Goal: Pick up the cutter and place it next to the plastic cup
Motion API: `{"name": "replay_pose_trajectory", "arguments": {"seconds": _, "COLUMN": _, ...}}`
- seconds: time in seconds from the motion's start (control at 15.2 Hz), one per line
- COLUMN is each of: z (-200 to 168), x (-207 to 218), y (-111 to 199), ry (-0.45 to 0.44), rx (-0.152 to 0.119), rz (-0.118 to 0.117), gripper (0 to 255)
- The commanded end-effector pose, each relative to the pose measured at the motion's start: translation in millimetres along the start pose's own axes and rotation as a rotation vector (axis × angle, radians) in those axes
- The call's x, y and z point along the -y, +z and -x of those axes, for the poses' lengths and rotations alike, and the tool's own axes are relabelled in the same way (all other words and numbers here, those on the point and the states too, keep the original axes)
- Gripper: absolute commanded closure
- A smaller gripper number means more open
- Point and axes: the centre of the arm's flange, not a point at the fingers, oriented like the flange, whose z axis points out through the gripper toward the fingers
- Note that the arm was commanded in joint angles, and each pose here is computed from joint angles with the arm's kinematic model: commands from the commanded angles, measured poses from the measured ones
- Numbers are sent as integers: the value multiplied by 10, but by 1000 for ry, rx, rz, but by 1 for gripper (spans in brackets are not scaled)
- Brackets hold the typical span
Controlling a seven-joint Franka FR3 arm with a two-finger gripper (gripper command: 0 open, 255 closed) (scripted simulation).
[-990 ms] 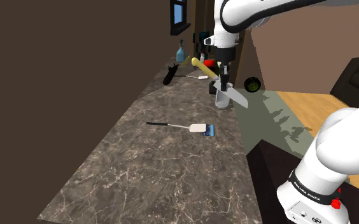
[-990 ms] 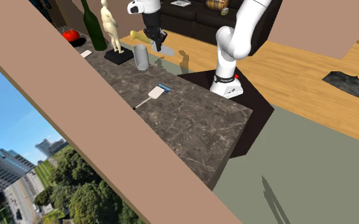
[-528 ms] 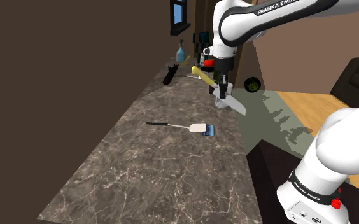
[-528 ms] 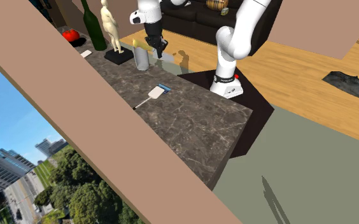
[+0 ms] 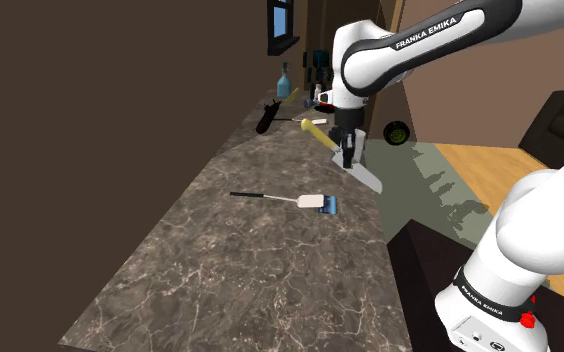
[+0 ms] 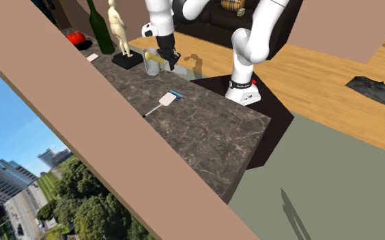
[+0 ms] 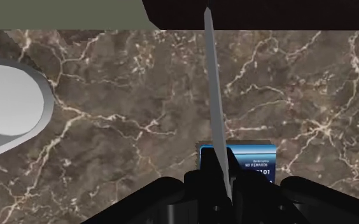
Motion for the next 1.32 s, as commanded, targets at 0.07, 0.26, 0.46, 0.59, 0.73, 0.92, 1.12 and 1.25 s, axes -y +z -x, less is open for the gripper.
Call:
{"name": "replay_pose_trajectory", "arguments": {"seconds": 0.07, "z": -11, "x": -13, "y": 159, "ry": 0, "rx": 0, "rz": 0, "gripper": 255}}
{"name": "replay_pose_trajectory", "arguments": {"seconds": 0.26, "z": -27, "x": -18, "y": 316, "ry": 0, "rx": 0, "rz": 0, "gripper": 255}}
{"name": "replay_pose_trajectory", "arguments": {"seconds": 0.46, "z": -43, "x": -22, "y": 474, "ry": 0, "rx": 0, "rz": 0, "gripper": 255}}
{"name": "replay_pose_trajectory", "arguments": {"seconds": 0.59, "z": -54, "x": -25, "y": 579, "ry": 0, "rx": 0, "rz": 0, "gripper": 255}}
{"name": "replay_pose_trajectory", "arguments": {"seconds": 0.73, "z": -64, "x": -28, "y": 684, "ry": 0, "rx": 0, "rz": 0, "gripper": 255}}
{"name": "replay_pose_trajectory", "arguments": {"seconds": 0.92, "z": -80, "x": -32, "y": 841, "ry": 0, "rx": 0, "rz": 0, "gripper": 255}}
{"name": "replay_pose_trajectory", "arguments": {"seconds": 1.12, "z": -86, "x": -33, "y": 895, "ry": 0, "rx": 0, "rz": 0, "gripper": 255}}
{"name": "replay_pose_trajectory", "arguments": {"seconds": 1.25, "z": -86, "x": -33, "y": 895, "ry": 0, "rx": 0, "rz": 0, "gripper": 255}}
